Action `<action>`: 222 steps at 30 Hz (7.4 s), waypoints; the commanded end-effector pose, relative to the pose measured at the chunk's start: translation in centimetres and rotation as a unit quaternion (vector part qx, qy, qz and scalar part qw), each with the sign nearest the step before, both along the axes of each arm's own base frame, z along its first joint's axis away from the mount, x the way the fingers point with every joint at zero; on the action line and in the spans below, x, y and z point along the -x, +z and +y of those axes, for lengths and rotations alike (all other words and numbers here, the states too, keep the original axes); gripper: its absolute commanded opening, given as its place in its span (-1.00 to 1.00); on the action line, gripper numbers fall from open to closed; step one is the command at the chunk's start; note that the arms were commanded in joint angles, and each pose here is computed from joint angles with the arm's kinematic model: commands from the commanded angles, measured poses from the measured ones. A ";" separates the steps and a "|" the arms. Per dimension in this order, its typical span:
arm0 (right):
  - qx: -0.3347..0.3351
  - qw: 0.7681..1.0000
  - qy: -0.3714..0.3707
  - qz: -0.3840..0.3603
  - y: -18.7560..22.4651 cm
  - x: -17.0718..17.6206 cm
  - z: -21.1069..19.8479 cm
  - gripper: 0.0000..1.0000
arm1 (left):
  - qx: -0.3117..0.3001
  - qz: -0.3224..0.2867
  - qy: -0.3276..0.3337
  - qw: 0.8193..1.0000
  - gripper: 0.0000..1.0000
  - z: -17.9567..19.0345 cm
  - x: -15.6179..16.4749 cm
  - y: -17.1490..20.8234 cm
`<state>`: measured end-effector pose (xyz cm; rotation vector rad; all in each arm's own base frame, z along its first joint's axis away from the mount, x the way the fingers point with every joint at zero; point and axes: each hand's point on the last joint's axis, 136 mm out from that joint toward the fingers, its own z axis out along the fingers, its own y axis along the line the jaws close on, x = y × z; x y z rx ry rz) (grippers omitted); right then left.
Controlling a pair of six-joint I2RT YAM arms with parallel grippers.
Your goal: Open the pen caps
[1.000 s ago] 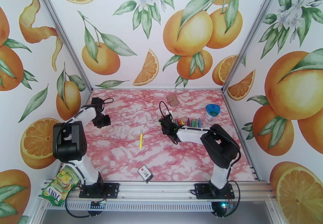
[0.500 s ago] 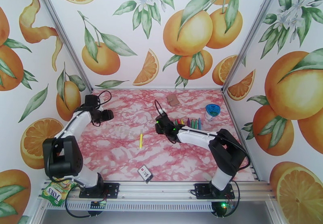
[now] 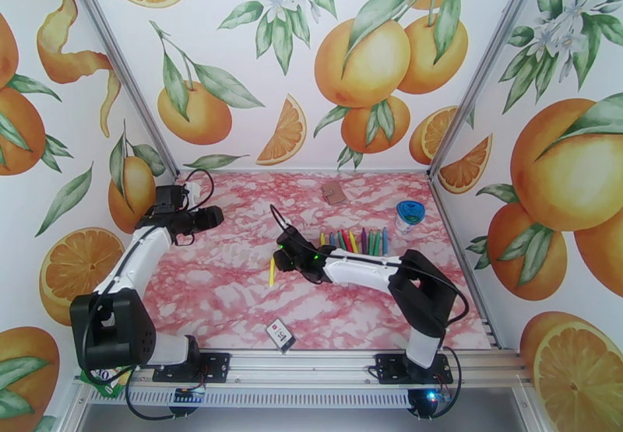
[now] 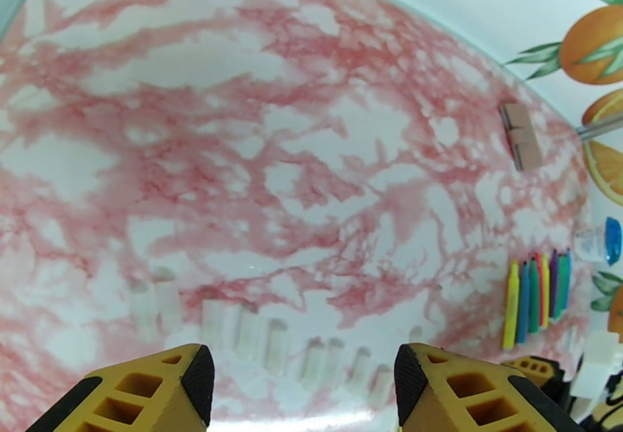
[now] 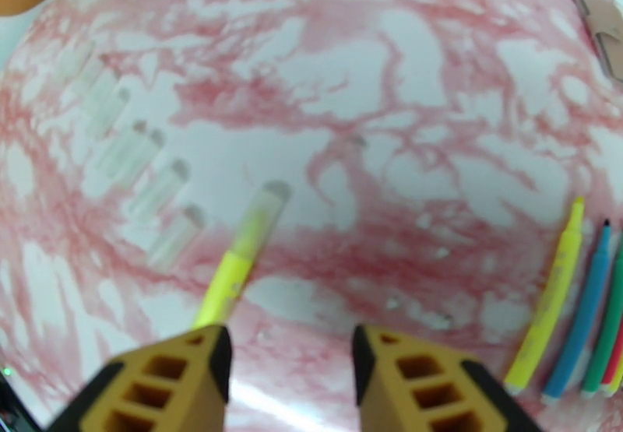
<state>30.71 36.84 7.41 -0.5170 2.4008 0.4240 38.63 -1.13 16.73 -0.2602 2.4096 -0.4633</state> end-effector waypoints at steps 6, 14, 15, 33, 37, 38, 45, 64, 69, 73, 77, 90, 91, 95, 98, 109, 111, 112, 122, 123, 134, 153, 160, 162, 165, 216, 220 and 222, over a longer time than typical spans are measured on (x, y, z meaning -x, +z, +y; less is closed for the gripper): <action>0.000 1.000 0.005 0.023 -1.5 0.8 2.2 -0.05 | 0.008 -0.034 0.006 0.999 0.46 -0.3 0.1 1.5; 0.009 0.999 0.007 0.033 -2.8 1.0 3.4 -0.05 | 0.006 -0.031 0.001 1.000 0.46 -0.3 0.0 1.1; 0.010 0.999 0.008 0.034 -2.9 1.1 3.6 -0.05 | 0.005 -0.031 0.001 0.999 0.46 -0.3 -0.1 1.2; 0.054 0.997 -0.007 0.046 -5.5 1.0 3.4 -0.16 | 0.004 -0.030 -0.004 1.000 0.46 -0.2 -0.9 1.2; 0.070 0.996 -0.014 0.045 -5.9 1.0 2.8 -0.24 | 0.006 -0.029 -0.005 1.000 0.46 -0.3 -1.0 1.2; 0.074 0.996 -0.017 0.044 -5.9 0.9 2.7 -0.26 | 0.006 -0.028 -0.006 1.000 0.46 -0.3 -1.1 1.1; 0.098 0.994 -0.027 0.049 -6.4 1.1 1.5 -0.34 | 0.007 -0.029 -0.007 1.000 0.46 -0.3 -0.9 1.1; 0.110 0.991 -0.047 0.054 -7.1 1.5 0.1 -0.57 | 0.030 -0.037 -0.019 0.999 0.48 -1.2 -1.2 1.2; 0.086 0.995 -0.048 0.035 -5.8 1.3 0.0 -0.65 | 0.048 -0.039 -0.035 0.997 0.49 -2.0 -1.2 1.4; 0.052 0.998 -0.039 0.004 -4.0 1.1 0.2 -0.71 | 0.062 -0.040 -0.048 0.996 0.49 -2.8 -1.1 1.4; 0.028 0.999 -0.032 -0.024 -2.2 0.7 -0.1 -0.77 | 0.078 -0.042 -0.066 0.994 0.49 -4.1 -1.0 1.7; -0.047 0.996 -0.025 -0.069 1.3 0.0 -1.9 -0.79 | 0.173 -0.056 -0.146 0.972 0.47 -10.4 -0.6 2.3; -0.053 0.996 -0.025 -0.073 1.7 -0.1 -2.0 -0.79 | 0.177 -0.055 -0.152 0.971 0.47 -11.0 -0.7 2.2; -0.075 0.993 -0.018 -0.089 2.8 0.1 -2.3 -0.80 | 0.192 -0.053 -0.181 0.963 0.46 -13.7 -0.6 2.1; -0.088 0.991 -0.013 -0.100 3.6 0.2 -2.3 -0.80 | 0.203 -0.048 -0.200 0.957 0.45 -15.4 -0.5 2.0; -0.123 0.983 0.000 -0.137 6.4 0.1 -1.7 -0.81 | 0.222 -0.025 -0.254 0.941 0.42 -20.8 0.6 1.3; -0.125 0.982 0.003 -0.140 6.7 0.0 -1.7 -0.81 | 0.223 -0.021 -0.260 0.939 0.40 -21.4 0.8 1.2; -0.126 0.982 0.003 -0.142 6.9 0.0 -1.6 -0.82 | 0.223 -0.020 -0.263 0.938 0.39 -21.6 0.8 1.1; -0.128 0.980 0.003 -0.151 7.4 -0.1 -1.7 -0.82 | 0.232 -0.009 -0.297 0.926 0.25 -24.0 1.5 1.0; -0.128 0.980 0.003 -0.153 7.5 -0.1 -1.7 -0.83 | 0.232 -0.009 -0.299 0.926 0.24 -24.1 1.5 1.0; -0.124 0.979 -0.004 -0.161 7.6 -0.4 -2.0 -0.82 | 0.232 -0.002 -0.325 0.917 0.02 -25.7 2.0 1.0; -0.124 0.977 -0.022 -0.171 8.3 -1.4 -3.4 -0.83 | 0.225 0.009 -0.340 0.913 -0.36 -26.8 2.5 0.7; -0.122 0.978 -0.021 -0.167 7.8 -1.4 -3.3 -0.82 | 0.224 0.008 -0.340 0.913 -0.57 -27.0 2.1 0.8; -0.123 0.978 -0.020 -0.166 7.8 -1.4 -3.2 -0.82 | 0.224 0.009 -0.340 0.913 -0.62 -27.0 2.1 0.8; -0.122 0.979 -0.019 -0.163 7.6 -1.3 -3.2 -0.82 | 0.223 0.011 -0.340 0.914 -0.64 -27.1 2.0 0.6; -0.098 0.984 0.014 -0.148 4.2 0.4 -3.0 -1.00 | 0.189 -0.012 -0.201 0.961 -1.00 -22.7 -5.1 1.6; -0.097 0.984 0.015 -0.149 3.9 0.6 -3.1 -1.00 | 0.191 -0.015 -0.185 0.964 -1.00 -21.6 -6.0 1.7; -0.095 0.984 0.016 -0.148 3.7 0.6 -3.2 -1.00 | 0.192 -0.017 -0.178 0.965 -1.00 -21.0 -6.4 1.8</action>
